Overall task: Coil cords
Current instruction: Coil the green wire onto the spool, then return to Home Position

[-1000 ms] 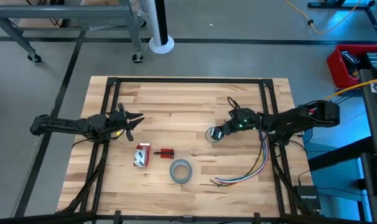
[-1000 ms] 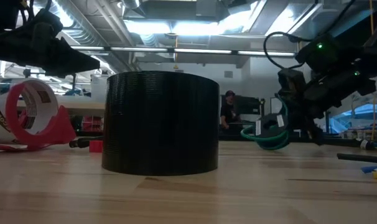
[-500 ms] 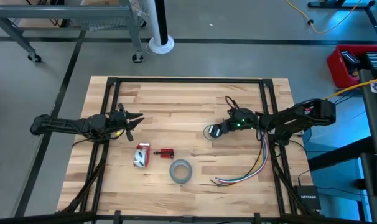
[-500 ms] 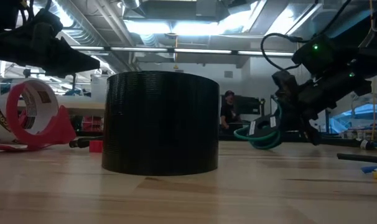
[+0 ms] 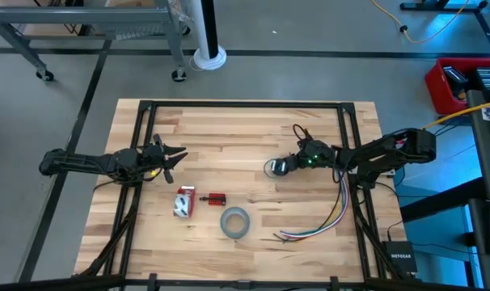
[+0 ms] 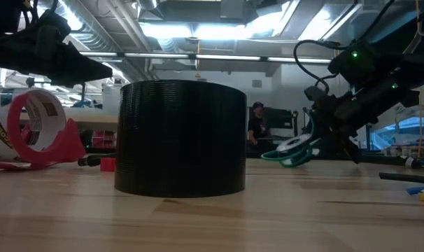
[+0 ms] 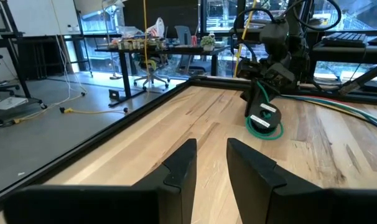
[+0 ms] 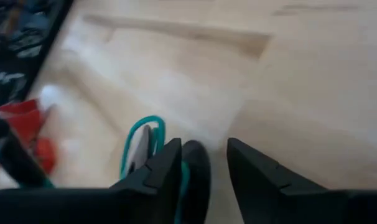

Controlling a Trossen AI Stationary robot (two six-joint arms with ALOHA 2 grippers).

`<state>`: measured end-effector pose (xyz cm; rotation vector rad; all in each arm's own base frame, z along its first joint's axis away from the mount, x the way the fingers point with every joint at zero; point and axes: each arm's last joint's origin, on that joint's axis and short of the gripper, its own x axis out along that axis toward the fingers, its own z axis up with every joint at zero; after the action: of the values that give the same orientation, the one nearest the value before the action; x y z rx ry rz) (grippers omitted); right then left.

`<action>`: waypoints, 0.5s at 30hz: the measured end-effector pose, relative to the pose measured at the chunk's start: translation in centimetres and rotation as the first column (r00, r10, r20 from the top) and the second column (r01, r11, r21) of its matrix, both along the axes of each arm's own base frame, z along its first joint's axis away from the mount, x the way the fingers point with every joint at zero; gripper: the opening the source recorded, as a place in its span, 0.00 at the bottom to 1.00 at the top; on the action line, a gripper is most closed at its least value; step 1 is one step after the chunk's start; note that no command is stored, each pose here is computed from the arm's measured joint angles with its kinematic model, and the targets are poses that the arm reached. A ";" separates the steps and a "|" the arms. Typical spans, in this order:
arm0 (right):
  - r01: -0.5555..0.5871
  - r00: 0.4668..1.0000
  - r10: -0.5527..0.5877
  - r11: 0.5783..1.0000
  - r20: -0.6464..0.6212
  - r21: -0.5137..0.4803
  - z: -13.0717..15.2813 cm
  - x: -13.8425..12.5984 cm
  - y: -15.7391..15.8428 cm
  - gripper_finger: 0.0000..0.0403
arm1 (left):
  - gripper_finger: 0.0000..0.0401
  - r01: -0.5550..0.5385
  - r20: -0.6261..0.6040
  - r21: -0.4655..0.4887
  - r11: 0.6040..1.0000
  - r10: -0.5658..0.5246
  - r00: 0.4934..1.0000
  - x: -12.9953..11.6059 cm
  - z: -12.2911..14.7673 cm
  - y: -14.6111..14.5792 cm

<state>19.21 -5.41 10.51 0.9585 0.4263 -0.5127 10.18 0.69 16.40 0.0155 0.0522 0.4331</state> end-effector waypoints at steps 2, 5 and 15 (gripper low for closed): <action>0.041 0.999 -0.041 0.999 -0.026 -0.023 -0.2 -0.1 -0.1 0.34 | 0.20 0.000 0.000 0.000 1.000 0.000 1.000 0.0 0.0 0.0; 0.095 0.992 -0.100 0.993 -0.083 -0.064 -0.5 -0.5 -0.3 0.34 | 0.20 0.000 0.000 0.000 1.000 0.000 1.000 0.0 0.0 0.0; 0.140 0.969 -0.161 0.983 -0.189 -0.118 -1.1 -1.1 -0.3 0.34 | 0.20 0.000 0.000 0.000 1.000 0.000 1.000 0.0 0.0 0.0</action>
<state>18.13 -5.74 9.43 0.8457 0.5029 -0.7662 10.18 0.69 16.40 0.0155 0.0522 0.4327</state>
